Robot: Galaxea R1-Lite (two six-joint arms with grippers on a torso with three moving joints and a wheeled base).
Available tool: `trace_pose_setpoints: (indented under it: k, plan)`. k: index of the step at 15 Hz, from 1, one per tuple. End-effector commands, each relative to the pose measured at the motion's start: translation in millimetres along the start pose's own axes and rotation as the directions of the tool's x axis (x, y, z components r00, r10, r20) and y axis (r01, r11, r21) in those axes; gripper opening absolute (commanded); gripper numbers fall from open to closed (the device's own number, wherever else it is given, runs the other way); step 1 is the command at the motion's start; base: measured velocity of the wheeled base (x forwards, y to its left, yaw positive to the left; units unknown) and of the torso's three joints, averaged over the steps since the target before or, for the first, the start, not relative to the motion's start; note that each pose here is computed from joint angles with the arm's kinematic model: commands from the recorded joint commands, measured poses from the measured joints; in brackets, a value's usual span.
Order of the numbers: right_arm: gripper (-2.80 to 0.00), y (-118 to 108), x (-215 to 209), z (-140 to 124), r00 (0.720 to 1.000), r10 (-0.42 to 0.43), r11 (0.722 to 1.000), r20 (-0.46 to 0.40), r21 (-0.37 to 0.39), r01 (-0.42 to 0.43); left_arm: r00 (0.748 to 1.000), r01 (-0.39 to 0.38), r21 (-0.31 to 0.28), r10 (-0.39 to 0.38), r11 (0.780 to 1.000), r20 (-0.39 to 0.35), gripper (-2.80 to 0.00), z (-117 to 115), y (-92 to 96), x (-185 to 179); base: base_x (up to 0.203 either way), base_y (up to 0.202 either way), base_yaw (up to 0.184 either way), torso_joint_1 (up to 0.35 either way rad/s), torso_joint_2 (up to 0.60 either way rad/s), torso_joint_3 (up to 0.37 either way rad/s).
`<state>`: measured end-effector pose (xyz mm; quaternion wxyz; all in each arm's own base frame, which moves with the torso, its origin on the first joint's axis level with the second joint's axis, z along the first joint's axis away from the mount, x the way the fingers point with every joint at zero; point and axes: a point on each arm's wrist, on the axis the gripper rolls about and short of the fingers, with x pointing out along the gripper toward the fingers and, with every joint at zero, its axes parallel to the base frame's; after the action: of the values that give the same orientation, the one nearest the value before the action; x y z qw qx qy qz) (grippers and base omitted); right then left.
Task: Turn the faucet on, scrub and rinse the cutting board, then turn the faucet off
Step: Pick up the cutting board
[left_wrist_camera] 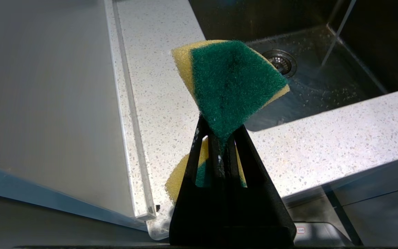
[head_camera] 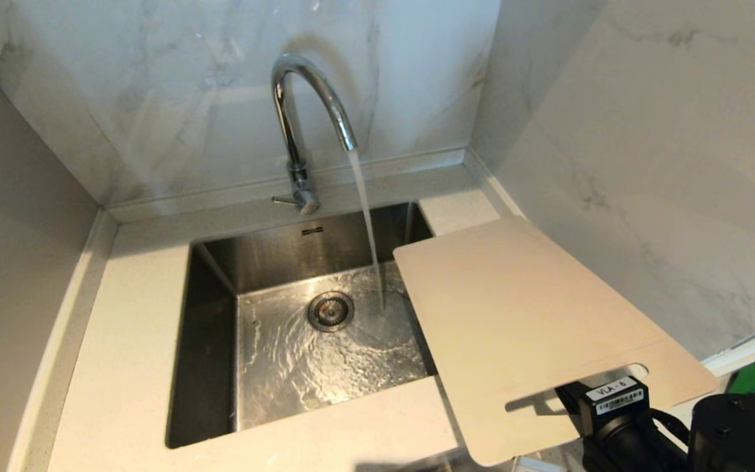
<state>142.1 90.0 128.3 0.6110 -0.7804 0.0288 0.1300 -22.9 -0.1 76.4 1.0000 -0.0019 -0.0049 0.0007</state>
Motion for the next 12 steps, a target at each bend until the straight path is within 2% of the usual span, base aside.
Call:
trace_pose_setpoints:
  k: [1, 12]
  plan:
    - [-2.80, -11.5, -3.3, -3.0, 0.998, -0.059, 0.998, -0.008, -0.024, 0.058, 1.000, 0.000, -0.001, 0.000, 1.000, 0.002, -2.80, 0.0, 0.0, -0.2, 0.000, 0.000, 0.000, 0.000, 0.00, 0.000]
    - [-2.80, -10.5, -6.6, -3.5, 0.998, -0.065, 0.997, 0.023, -0.037, 0.066, 1.000, 0.000, -0.001, 0.000, 1.000, 0.002, -2.80, 0.0, 0.0, -0.2, 0.000, 0.000, 0.000, 0.000, 0.00, 0.000]
